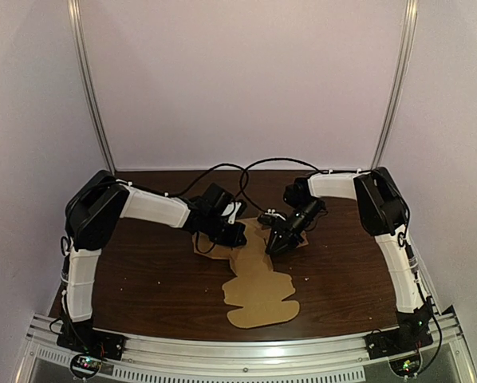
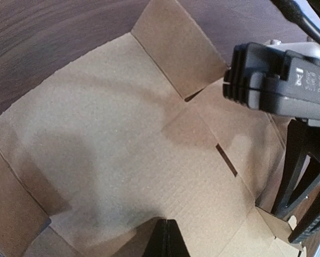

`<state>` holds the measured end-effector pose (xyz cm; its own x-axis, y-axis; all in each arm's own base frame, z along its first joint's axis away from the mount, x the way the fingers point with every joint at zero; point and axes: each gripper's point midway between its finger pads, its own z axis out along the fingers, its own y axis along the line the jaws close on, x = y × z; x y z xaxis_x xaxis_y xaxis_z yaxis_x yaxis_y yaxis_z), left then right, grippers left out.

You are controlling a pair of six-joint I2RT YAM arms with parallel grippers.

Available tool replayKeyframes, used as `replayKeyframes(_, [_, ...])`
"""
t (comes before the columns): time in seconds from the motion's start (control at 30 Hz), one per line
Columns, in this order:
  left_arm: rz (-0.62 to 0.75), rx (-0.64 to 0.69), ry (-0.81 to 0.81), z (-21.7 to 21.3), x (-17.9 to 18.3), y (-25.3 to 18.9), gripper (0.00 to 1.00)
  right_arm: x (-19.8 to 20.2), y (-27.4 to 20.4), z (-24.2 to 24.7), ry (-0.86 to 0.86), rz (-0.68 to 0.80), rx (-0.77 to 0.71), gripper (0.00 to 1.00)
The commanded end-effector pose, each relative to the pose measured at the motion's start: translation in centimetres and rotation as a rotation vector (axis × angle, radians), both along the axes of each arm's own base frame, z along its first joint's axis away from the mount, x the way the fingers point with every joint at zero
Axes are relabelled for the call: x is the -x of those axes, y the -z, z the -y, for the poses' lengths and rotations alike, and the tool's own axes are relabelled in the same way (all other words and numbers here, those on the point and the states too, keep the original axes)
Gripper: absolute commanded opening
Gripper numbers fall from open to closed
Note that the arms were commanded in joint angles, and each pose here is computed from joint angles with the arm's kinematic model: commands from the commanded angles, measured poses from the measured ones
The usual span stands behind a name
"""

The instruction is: Fold the paper box

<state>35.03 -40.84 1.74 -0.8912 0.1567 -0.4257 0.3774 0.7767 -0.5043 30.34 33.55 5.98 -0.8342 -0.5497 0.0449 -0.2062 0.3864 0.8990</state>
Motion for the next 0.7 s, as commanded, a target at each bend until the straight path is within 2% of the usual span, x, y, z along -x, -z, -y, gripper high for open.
replayKeyframes(0.0, [-0.126, -0.119, -0.013, -2.6, 2.5, 5.7, 0.00, 0.2, 1.3, -1.0, -0.008, 0.009, -0.031, 0.28])
replayKeyframes(0.5, [-0.138, -0.113, -0.007, -2.5, 2.7, 5.9, 0.00, 2.0, -0.9, -2.5, -0.066, 0.055, -0.090, 0.30])
replayKeyframes(0.67, [-0.138, -0.113, -0.007, -2.6, 2.8, 6.0, 0.00, 2.7, -1.4, -2.2, -0.074, 0.065, -0.082, 0.26])
